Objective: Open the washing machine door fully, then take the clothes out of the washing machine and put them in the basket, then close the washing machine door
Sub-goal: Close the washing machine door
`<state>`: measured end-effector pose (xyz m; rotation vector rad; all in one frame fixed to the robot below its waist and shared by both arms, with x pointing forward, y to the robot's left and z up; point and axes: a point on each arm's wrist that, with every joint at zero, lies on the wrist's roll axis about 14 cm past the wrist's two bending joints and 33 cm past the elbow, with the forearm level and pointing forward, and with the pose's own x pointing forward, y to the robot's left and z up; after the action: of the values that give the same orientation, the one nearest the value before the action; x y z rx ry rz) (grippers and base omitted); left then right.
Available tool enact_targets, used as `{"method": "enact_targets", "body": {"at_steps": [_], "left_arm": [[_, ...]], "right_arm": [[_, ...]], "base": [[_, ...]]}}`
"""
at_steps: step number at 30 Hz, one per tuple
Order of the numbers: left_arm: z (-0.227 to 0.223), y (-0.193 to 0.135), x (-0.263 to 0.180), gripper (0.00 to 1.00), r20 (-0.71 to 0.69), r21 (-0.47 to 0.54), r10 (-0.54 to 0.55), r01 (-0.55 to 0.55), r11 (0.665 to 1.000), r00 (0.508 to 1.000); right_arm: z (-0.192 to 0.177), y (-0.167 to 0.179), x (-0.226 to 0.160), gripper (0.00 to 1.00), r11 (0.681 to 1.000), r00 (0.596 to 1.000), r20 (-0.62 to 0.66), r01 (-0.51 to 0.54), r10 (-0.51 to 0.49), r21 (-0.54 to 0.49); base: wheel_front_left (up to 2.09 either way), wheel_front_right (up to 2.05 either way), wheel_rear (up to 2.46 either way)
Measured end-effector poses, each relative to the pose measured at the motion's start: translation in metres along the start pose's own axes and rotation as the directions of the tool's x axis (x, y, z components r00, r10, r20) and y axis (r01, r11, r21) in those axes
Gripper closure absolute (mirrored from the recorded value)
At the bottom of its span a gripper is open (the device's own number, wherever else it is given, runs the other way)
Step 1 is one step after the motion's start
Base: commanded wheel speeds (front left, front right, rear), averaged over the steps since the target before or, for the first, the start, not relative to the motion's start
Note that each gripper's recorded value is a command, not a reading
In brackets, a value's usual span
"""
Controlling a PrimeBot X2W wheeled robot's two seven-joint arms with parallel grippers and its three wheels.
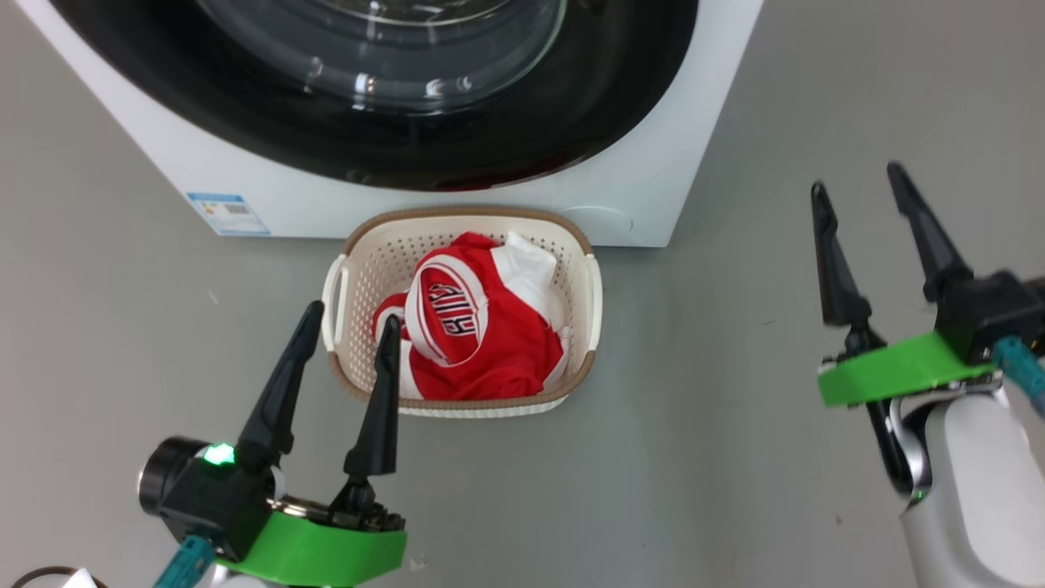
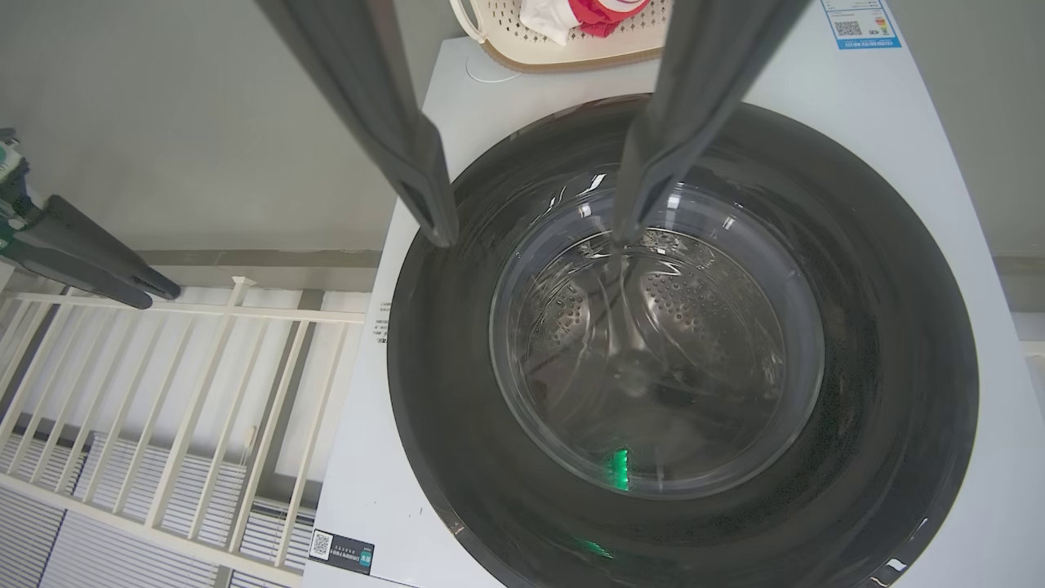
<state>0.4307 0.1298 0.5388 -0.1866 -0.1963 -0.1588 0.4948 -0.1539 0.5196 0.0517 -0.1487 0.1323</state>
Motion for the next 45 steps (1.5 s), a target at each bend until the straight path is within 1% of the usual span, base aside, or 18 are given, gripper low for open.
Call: {"method": "enact_targets", "body": {"at_steps": [4, 8, 18, 24, 31, 45], "left_arm": [[0.0, -0.005, -0.003, 0.0, -0.005, -0.007, -0.009, 0.009, 1.0, 1.0], [-0.004, -0.009, -0.009, 0.0, -0.022, -0.011, -0.016, 0.015, 1.0, 1.0], [0.002, -0.012, -0.019, 0.0, -0.018, -0.008, -0.01, 0.01, 1.0, 1.0], [0.004, -0.011, -0.032, 0.0, -0.025, 0.024, 0.003, -0.002, 1.0, 1.0], [0.011, -0.012, -0.041, 0.0, -0.012, 0.029, 0.008, -0.008, 1.0, 1.0], [0.021, -0.013, -0.059, 0.0, 0.005, 0.034, 0.014, -0.014, 0.999, 1.0]], "right_arm": [[-0.002, -0.006, -0.03, 0.0, 1.0, 0.999, -0.026, 0.019, -0.019, -0.007], [0.003, -0.01, -0.048, 0.0, 0.999, 0.999, -0.023, 0.037, -0.037, -0.002], [0.02, -0.028, -0.09, 0.0, 0.994, 0.994, 0.0, 0.105, -0.105, 0.01], [0.027, -0.034, -0.115, 0.0, 0.991, 0.991, 0.008, 0.137, -0.137, 0.014], [0.034, -0.035, -0.137, 0.0, 0.987, 0.987, 0.021, 0.157, -0.157, 0.03], [0.038, -0.029, -0.163, 0.0, 0.987, 0.987, 0.027, 0.158, -0.159, 0.039]], "base": [[0.0, 0.0, 0.0], [0.0, 0.0, 0.0], [0.0, 0.0, 0.0], [0.0, 0.0, 0.0], [0.0, 0.0, 0.0], [0.0, 0.0, 0.0]]}}
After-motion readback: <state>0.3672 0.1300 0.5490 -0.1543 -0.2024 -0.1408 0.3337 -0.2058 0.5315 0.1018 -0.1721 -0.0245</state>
